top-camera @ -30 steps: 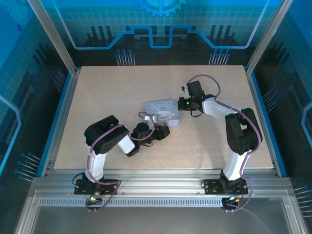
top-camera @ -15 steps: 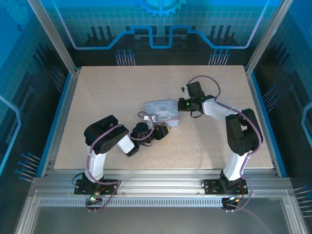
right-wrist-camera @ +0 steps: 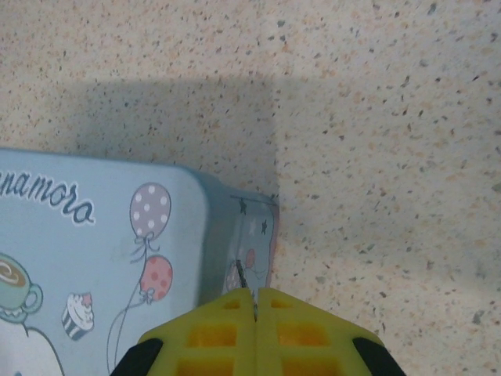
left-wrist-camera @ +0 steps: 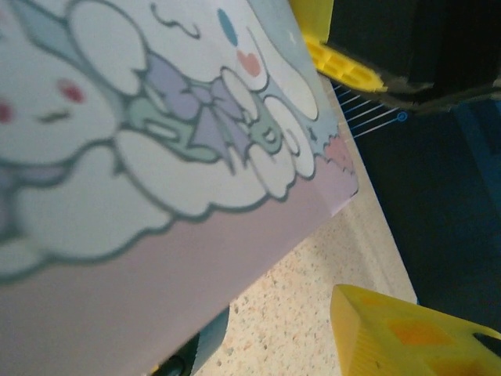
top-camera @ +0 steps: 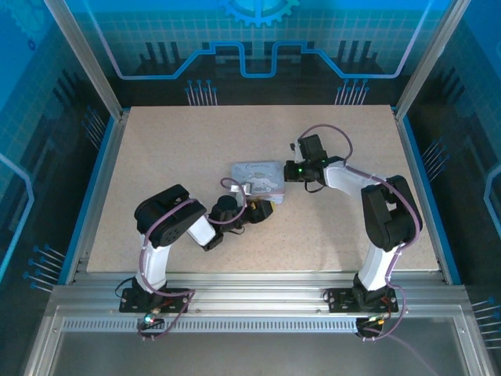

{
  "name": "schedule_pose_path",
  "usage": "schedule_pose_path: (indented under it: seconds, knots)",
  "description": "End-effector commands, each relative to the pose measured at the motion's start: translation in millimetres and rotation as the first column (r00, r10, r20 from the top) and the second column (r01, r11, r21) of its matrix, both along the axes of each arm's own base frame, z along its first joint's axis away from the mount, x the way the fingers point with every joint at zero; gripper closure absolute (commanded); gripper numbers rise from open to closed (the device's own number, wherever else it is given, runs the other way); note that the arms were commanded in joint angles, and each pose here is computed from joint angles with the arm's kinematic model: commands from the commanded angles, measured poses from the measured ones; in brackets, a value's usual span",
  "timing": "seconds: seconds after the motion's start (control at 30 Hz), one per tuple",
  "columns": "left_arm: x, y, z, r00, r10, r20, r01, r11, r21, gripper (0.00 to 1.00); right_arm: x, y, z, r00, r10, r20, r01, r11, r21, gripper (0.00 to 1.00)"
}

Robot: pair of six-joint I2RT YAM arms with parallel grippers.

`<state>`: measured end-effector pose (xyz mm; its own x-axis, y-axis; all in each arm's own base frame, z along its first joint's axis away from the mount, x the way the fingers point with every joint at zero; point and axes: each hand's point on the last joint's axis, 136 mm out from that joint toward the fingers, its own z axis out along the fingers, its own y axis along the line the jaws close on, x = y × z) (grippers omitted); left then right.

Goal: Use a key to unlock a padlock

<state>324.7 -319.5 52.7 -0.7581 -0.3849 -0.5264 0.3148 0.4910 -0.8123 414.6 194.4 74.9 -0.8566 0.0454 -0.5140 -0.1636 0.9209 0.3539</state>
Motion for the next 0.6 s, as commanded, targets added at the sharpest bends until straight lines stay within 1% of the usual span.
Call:
schedule_pose_path:
  seconds: [0.0, 0.07, 0.3, 0.37, 0.47, 0.57]
  knots:
    - [0.4, -3.6, -16.9, 0.999, -0.007, -0.052, 0.008, 1.000, 0.017, 0.42, -14.1, 11.9, 1.8, 0.999, 0.029, -0.018, -0.028, 0.999, 0.030, 1.00]
    - [-0.1, -5.7, -16.8, 0.999, -0.011, -0.049, 0.012, 1.000, 0.007, 0.40, -15.7, 12.1, 0.1, 0.999, 0.030, -0.023, -0.029, 0.999, 0.030, 1.00]
    - [-5.0, 12.5, -24.3, 0.997, 0.042, -0.064, -0.040, 0.999, 0.020, 0.42, -16.2, 10.3, 0.8, 0.999, 0.032, -0.018, -0.031, 0.999, 0.018, 1.00]
    - [-5.9, 18.2, -25.0, 0.996, 0.052, -0.069, -0.050, 0.999, 0.019, 0.44, -15.7, 9.3, 1.1, 0.999, 0.030, -0.016, -0.030, 0.999, 0.017, 1.00]
    - [-8.0, 24.6, -27.5, 0.995, 0.059, -0.081, -0.057, 0.998, 0.023, 0.50, -16.0, 9.2, 1.9, 0.999, 0.030, -0.015, -0.030, 0.999, 0.017, 1.00]
    - [-9.0, 29.1, -29.4, 0.993, 0.064, -0.096, -0.062, 0.998, 0.024, 0.51, -16.2, 9.3, 2.8, 0.999, 0.031, -0.013, -0.031, 0.999, 0.018, 1.00]
